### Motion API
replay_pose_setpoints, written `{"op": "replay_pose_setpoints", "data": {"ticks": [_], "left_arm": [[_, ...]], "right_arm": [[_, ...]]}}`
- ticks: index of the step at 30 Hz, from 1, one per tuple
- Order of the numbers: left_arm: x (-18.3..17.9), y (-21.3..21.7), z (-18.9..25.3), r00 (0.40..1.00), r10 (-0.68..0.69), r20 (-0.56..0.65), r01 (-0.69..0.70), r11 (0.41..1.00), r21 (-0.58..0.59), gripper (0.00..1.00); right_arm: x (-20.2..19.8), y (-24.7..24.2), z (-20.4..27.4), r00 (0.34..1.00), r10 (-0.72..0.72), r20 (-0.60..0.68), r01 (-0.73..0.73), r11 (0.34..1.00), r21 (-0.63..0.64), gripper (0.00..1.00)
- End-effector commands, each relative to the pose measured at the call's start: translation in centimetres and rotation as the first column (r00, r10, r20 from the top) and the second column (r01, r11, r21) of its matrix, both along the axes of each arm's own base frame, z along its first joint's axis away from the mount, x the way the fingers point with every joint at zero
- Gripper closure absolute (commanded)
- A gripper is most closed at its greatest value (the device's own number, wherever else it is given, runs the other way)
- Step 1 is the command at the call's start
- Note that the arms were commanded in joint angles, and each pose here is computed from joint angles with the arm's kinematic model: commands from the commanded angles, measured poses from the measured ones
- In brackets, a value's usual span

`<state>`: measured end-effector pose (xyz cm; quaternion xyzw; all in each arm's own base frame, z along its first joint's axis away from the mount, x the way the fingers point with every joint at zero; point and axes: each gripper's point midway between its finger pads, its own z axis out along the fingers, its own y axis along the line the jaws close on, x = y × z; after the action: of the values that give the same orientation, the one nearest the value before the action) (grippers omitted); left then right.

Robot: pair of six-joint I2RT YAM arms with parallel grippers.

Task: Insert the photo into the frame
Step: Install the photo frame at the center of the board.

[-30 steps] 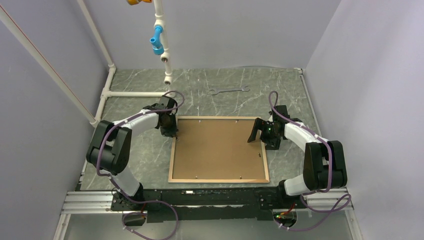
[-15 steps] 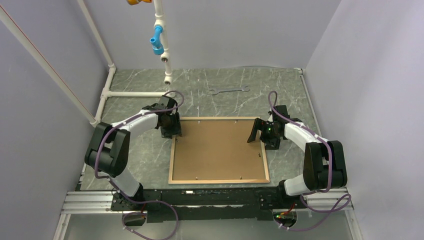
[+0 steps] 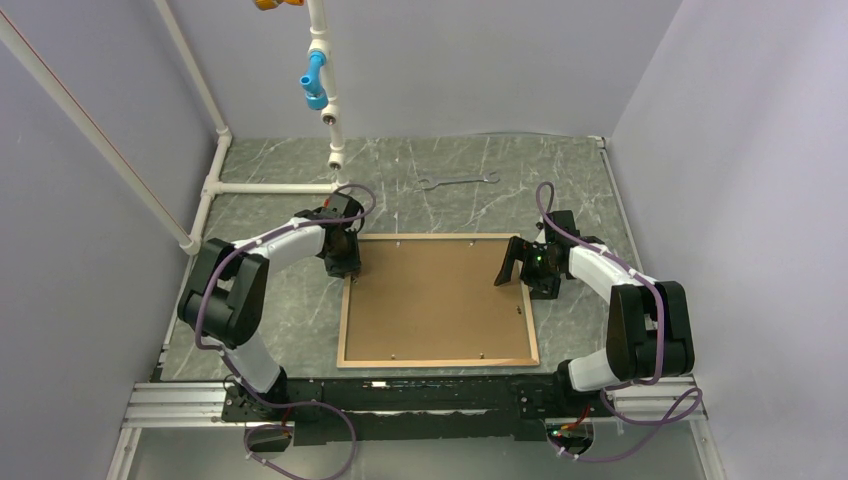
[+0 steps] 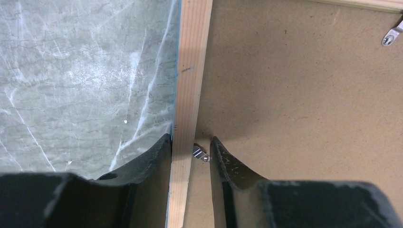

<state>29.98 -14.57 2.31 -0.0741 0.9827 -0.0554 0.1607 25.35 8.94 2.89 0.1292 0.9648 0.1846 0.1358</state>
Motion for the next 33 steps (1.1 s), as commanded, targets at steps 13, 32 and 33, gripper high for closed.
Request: {"op": "replay_pose_setpoints", "data": {"ticks": [13, 32, 33], "left_arm": [[-1.5, -0.2, 0.5, 1.0, -0.025, -0.003, 0.025, 1.0, 0.013, 1.0], [-1.0, -1.2, 4.4, 0.994, -0.02, 0.108, 0.034, 0.992, -0.123, 0.47], [-1.0, -1.0, 4.7, 0.993, -0.014, 0.114, 0.028, 0.992, -0.121, 0.4]], "right_arm": [[0.3, 1.4, 0.8, 0.999, 0.04, 0.028, -0.041, 0.998, 0.057, 0.0], [-0.7, 1.0, 0.8, 0.999, 0.033, 0.024, -0.034, 0.998, 0.045, 0.0], [-0.7, 1.1, 0.9, 0.999, 0.033, 0.026, -0.034, 0.998, 0.046, 0.01]]}}
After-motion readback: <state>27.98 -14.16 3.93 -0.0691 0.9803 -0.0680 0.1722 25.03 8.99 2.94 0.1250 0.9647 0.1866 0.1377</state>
